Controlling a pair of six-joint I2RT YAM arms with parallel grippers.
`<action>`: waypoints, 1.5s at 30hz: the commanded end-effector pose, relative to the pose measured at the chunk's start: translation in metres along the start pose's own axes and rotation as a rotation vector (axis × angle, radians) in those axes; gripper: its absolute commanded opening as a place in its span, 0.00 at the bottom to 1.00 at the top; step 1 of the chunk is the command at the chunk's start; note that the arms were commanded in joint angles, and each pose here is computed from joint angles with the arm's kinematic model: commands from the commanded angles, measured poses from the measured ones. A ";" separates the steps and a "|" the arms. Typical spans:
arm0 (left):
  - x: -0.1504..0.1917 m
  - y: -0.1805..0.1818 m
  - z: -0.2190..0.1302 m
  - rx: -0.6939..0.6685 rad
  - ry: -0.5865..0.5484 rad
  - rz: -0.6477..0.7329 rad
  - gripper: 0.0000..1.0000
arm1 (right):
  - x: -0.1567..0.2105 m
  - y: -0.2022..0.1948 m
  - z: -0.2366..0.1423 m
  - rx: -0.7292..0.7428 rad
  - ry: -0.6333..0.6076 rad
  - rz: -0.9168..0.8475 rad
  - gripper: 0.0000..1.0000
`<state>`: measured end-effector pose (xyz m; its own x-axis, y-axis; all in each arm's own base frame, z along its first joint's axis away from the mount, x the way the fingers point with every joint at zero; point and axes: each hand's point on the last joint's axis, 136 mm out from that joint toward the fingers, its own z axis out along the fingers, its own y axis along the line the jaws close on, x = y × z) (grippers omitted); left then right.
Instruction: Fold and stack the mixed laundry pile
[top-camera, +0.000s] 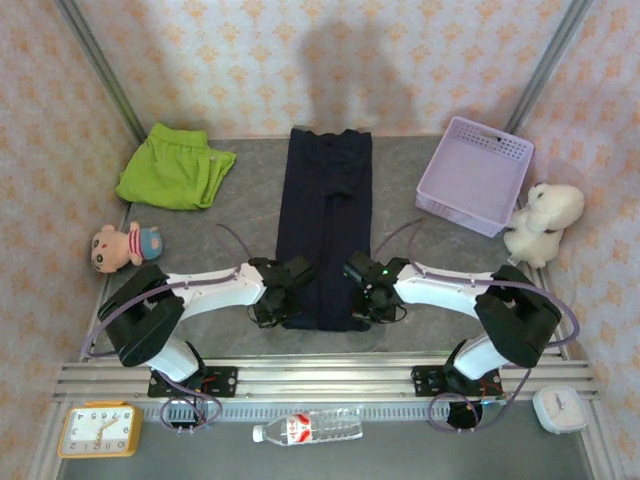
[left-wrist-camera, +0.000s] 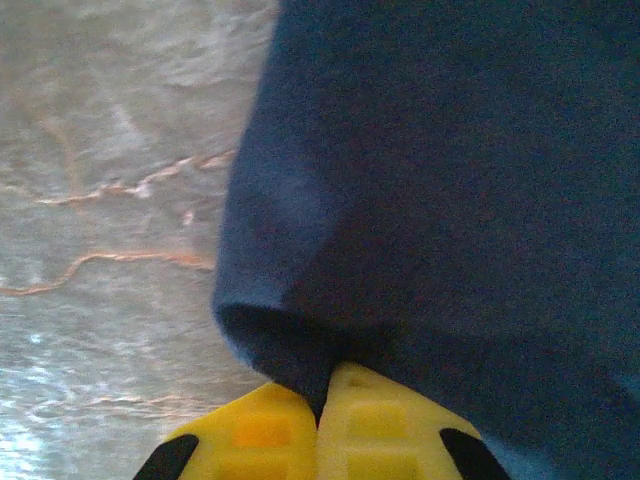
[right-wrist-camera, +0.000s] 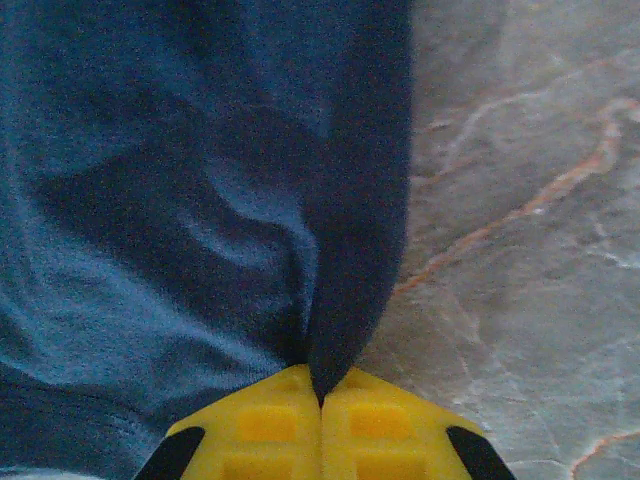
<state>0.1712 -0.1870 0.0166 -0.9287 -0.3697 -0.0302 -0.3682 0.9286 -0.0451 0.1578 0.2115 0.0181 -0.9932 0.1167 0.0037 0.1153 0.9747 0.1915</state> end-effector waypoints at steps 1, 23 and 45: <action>-0.009 0.000 0.000 -0.059 -0.040 0.059 0.00 | -0.006 0.009 -0.007 0.000 -0.014 -0.042 0.00; -0.171 -0.062 -0.116 0.156 -0.266 -0.020 0.00 | -0.169 0.045 -0.101 -0.242 -0.216 0.229 0.00; -0.310 -0.113 -0.115 0.270 -0.204 -0.016 0.75 | -0.350 0.046 -0.134 -0.330 -0.425 0.332 0.57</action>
<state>0.5144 -0.1677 0.1037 -0.8651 -0.4523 -0.2170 -0.3905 0.8786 -0.2747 0.5195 0.1784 0.1183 -0.7860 0.5883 -0.1900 0.4210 0.7344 0.5324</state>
